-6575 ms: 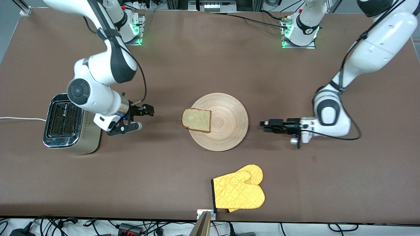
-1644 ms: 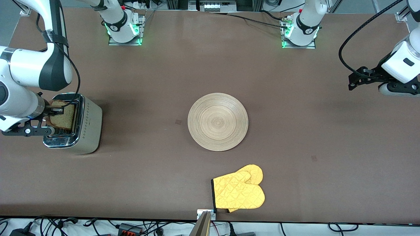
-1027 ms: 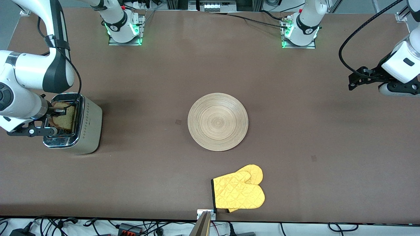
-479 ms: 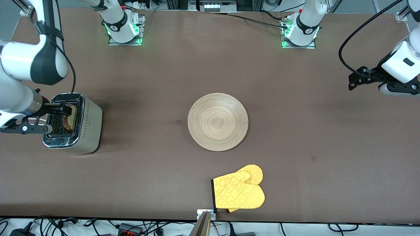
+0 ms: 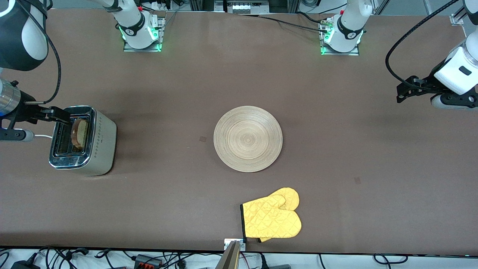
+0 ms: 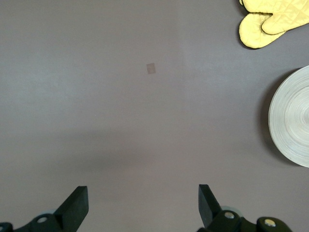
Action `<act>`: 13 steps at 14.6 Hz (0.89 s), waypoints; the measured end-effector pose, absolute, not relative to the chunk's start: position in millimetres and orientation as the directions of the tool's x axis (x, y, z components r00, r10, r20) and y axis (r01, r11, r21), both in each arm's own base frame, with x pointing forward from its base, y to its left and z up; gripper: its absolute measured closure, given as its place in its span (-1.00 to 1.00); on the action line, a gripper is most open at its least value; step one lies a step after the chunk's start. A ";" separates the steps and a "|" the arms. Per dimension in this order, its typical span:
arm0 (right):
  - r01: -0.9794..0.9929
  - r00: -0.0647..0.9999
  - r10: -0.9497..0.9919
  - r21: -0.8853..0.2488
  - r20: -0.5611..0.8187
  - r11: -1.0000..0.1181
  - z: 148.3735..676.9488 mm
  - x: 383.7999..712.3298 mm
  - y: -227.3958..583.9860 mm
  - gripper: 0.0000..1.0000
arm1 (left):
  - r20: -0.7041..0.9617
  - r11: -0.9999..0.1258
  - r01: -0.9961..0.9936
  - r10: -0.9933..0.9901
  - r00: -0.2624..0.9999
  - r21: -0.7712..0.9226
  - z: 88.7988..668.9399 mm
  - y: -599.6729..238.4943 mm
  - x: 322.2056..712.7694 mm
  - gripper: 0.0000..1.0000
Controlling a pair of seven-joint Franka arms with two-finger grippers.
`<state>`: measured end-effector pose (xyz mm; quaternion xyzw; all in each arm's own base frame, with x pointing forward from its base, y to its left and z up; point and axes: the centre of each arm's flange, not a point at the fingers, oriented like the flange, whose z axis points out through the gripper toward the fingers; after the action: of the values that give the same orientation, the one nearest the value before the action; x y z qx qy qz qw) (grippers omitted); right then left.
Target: Move plate and put bread in toaster
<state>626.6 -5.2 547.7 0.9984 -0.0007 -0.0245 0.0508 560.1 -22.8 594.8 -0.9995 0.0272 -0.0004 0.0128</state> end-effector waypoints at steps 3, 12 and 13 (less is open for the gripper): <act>-0.002 0.999 -0.004 0.048 -0.039 -0.999 552.9 625.1 0.9 -1.00 | 0.000 -0.998 -0.055 -0.055 0.998 -0.026 594.8 -23.0 560.1 -1.00; -0.015 1.000 -0.015 -0.015 -0.021 -1.000 556.6 629.2 -6.7 -1.00 | 0.000 -0.998 -0.055 -0.055 0.998 -0.026 594.8 -23.4 560.1 -1.00; -0.016 1.000 -0.016 -0.030 -0.007 -0.999 560.4 631.8 -11.3 -1.00 | 0.000 -0.998 -0.055 -0.055 0.998 -0.026 594.9 -23.3 560.1 -1.00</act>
<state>631.8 -11.3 560.4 0.9998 -0.0079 -0.0034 -0.0151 560.1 -23.3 594.9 -0.9995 0.0277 -0.0004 0.0128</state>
